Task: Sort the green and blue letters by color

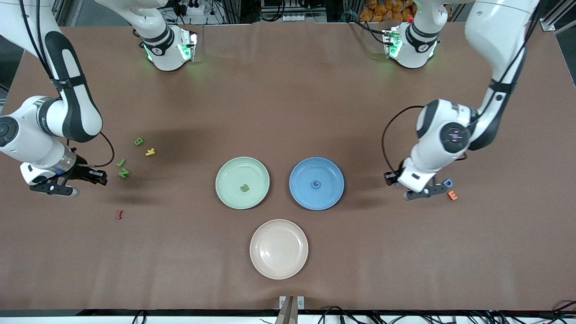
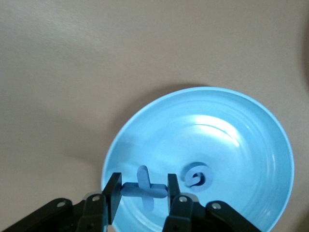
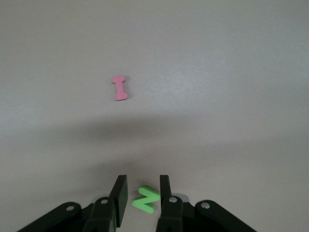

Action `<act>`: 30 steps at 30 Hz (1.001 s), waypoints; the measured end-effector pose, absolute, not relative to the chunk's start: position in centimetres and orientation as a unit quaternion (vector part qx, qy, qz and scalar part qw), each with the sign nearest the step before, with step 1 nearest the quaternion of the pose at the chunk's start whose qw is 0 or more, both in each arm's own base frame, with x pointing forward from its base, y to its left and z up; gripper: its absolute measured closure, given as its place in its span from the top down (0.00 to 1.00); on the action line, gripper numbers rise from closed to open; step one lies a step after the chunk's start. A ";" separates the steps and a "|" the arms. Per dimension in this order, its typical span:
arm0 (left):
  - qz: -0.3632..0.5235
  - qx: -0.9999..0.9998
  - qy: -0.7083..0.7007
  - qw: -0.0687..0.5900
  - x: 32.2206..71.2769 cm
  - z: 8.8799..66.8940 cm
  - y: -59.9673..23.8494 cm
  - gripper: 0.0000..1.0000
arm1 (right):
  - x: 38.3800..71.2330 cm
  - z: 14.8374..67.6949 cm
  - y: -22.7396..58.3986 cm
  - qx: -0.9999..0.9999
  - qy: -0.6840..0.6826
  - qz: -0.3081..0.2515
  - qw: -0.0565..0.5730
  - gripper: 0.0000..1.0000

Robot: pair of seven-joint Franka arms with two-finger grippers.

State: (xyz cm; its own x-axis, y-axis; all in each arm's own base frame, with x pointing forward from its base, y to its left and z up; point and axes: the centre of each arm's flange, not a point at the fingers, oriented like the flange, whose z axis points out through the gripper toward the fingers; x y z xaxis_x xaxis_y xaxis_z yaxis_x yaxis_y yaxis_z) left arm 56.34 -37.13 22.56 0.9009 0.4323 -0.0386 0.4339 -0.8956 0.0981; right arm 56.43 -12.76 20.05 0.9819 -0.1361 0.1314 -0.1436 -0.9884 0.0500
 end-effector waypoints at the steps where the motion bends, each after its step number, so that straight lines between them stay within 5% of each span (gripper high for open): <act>1: -0.007 0.973 0.226 0.051 56.4 22.3 -37.4 0.43 | 56.3 19.8 -12.7 0.995 -0.070 0.064 0.030 0.37; 9: 0.004 0.971 0.236 0.041 56.5 21.3 -39.1 0.49 | 55.5 19.0 -12.5 0.995 -0.069 0.063 0.030 0.37; 20: 0.024 0.973 0.225 0.033 57.3 21.5 -38.9 0.99 | 55.5 18.9 -12.0 0.995 -0.067 0.063 0.028 0.40; 30: 0.010 0.979 0.203 -0.003 58.3 21.3 -36.2 1.00 | 55.5 18.9 -11.8 0.996 -0.065 0.063 0.028 0.48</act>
